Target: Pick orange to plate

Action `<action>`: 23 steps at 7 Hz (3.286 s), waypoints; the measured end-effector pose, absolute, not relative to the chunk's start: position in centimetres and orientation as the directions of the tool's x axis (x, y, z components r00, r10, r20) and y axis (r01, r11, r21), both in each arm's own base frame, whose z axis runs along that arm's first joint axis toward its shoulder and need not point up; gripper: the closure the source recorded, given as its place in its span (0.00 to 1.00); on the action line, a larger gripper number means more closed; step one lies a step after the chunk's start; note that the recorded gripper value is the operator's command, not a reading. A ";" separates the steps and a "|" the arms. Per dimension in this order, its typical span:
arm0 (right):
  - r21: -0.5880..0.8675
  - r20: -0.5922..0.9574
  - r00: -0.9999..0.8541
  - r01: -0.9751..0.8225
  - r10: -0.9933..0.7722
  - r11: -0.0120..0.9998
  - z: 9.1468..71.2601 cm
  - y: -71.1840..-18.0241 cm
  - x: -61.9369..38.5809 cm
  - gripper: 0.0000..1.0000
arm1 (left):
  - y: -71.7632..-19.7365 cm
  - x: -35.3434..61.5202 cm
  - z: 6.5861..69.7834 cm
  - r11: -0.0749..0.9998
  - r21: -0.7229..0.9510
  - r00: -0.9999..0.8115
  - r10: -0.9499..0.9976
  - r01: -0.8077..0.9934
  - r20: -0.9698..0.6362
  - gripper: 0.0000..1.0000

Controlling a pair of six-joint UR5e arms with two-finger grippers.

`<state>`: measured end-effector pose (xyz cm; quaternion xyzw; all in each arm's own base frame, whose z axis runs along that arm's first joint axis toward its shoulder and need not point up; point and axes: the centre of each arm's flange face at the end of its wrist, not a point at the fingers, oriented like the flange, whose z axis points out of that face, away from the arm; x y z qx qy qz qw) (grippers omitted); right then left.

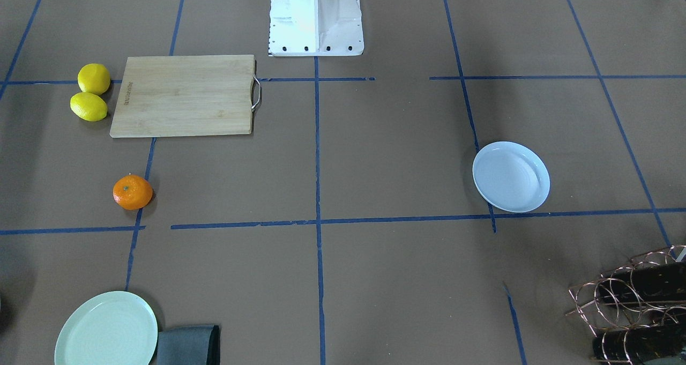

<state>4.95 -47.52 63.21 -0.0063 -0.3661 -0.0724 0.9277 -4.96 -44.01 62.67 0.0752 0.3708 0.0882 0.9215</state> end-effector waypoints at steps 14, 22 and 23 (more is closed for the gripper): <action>0.358 0.673 0.663 0.096 -0.328 0.929 56.7 -50.7 0.4 0.00 | -47.4 -0.5 53.6 0.712 0.699 0.672 0.486 0.066 -0.558 0.00; 0.379 0.674 0.656 0.085 -0.338 0.921 57.3 -49.7 -0.2 0.00 | -44.4 25.3 58.2 0.889 0.278 0.573 0.022 0.364 -0.819 0.51; 0.380 0.674 0.656 0.086 -0.339 0.921 57.3 -49.7 -0.2 0.00 | -45.2 26.4 58.8 0.885 0.281 0.583 0.013 0.371 -0.812 0.63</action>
